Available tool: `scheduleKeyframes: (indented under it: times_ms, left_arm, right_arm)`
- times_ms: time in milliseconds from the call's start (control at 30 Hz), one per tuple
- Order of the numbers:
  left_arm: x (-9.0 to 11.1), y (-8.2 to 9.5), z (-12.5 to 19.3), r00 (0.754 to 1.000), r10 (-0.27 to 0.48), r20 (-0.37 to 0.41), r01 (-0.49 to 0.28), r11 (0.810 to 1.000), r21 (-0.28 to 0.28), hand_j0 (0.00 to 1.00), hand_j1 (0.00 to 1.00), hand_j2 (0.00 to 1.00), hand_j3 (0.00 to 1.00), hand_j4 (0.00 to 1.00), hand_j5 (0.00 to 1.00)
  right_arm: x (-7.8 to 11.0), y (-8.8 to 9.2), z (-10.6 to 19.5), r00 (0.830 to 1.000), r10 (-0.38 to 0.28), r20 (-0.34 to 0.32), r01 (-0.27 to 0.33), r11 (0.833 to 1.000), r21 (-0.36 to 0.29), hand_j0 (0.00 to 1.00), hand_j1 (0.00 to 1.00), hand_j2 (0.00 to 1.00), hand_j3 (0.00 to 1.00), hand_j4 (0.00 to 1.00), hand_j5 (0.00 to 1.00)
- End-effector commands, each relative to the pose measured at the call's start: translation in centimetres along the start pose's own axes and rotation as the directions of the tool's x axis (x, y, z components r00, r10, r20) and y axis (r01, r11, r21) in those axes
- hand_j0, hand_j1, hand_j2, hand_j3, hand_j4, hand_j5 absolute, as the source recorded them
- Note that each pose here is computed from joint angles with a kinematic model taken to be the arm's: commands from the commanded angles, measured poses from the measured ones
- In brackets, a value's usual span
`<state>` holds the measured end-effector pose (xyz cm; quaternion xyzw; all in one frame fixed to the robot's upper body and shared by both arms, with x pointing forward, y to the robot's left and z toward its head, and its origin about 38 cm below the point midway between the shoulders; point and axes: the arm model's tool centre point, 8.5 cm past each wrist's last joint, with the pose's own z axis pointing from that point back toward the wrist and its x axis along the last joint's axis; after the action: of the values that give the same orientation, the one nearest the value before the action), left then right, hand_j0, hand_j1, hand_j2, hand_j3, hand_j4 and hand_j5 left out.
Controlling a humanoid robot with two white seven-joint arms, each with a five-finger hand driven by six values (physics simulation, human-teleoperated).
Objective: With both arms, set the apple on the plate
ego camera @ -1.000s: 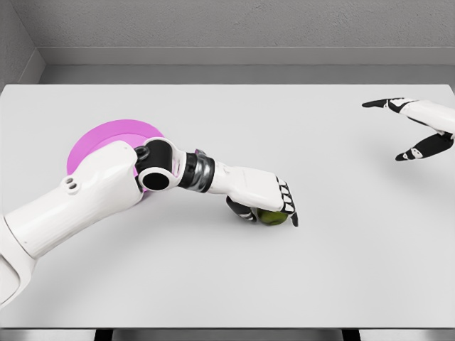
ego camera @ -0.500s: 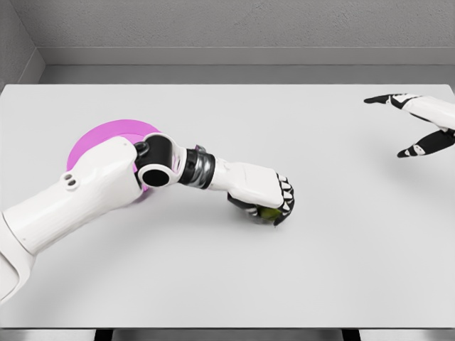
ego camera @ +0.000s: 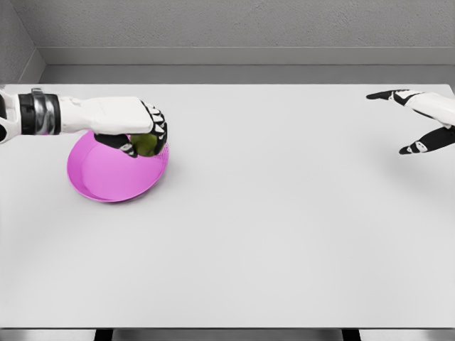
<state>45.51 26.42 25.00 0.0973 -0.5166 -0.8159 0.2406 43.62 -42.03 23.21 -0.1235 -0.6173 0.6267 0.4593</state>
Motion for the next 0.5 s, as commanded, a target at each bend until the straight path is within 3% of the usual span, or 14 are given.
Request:
scheduleKeyframes:
  times_ms: [0,67,167,200,367,433,467]
  left_arm:
    - [-2.1,-0.8,2.2,0.996,0.043,-0.077,-0.043,0.999,-0.007,0.39,0.39,0.39,0.39,0.39,0.39]
    - [-2.0,-1.4,2.0,0.996,0.053,-0.072,-0.054,0.998,-0.012,0.45,0.45,0.45,0.45,0.45,0.45]
    - [-2.8,-1.8,2.3,0.992,0.080,-0.093,-0.081,0.997,-0.003,0.95,0.95,0.95,0.95,0.95,0.95]
    - [-2.8,-1.8,2.2,0.993,0.081,-0.091,-0.081,0.997,-0.001,1.00,1.00,1.00,1.00,1.00,1.00]
    - [-2.9,-1.8,2.3,0.992,0.084,-0.095,-0.084,0.996,0.001,1.00,1.00,1.00,1.00,1.00,1.00]
    - [-5.4,-3.2,3.9,0.972,0.162,-0.170,-0.161,0.987,0.018,1.00,1.00,1.00,1.00,1.00,1.00]
    - [-7.1,-3.2,5.6,0.954,0.195,-0.227,-0.187,0.981,0.053,1.00,1.00,1.00,1.00,1.00,1.00]
  right_arm:
    - [0.0,-0.1,0.1,1.000,-0.005,0.001,0.005,1.000,-0.007,1.00,1.00,1.00,1.00,1.00,1.00]
    - [0.0,-0.1,0.1,1.000,-0.006,0.002,0.006,1.000,-0.008,1.00,1.00,1.00,1.00,1.00,1.00]
    - [0.0,-0.1,0.0,1.000,-0.006,0.002,0.006,1.000,-0.006,1.00,1.00,1.00,1.00,1.00,1.00]
    - [0.1,-0.1,0.0,1.000,-0.005,0.003,0.005,1.000,-0.006,1.00,1.00,1.00,1.00,1.00,1.00]
    - [0.1,-0.1,0.1,1.000,-0.003,0.003,0.003,1.000,-0.005,1.00,1.00,1.00,1.00,1.00,1.00]
    - [0.1,-0.2,0.0,1.000,-0.002,0.004,0.002,1.000,-0.006,1.00,1.00,1.00,1.00,1.00,1.00]
    - [0.1,-0.2,0.0,1.000,-0.002,0.004,0.002,1.000,-0.006,1.00,1.00,1.00,1.00,1.00,1.00]
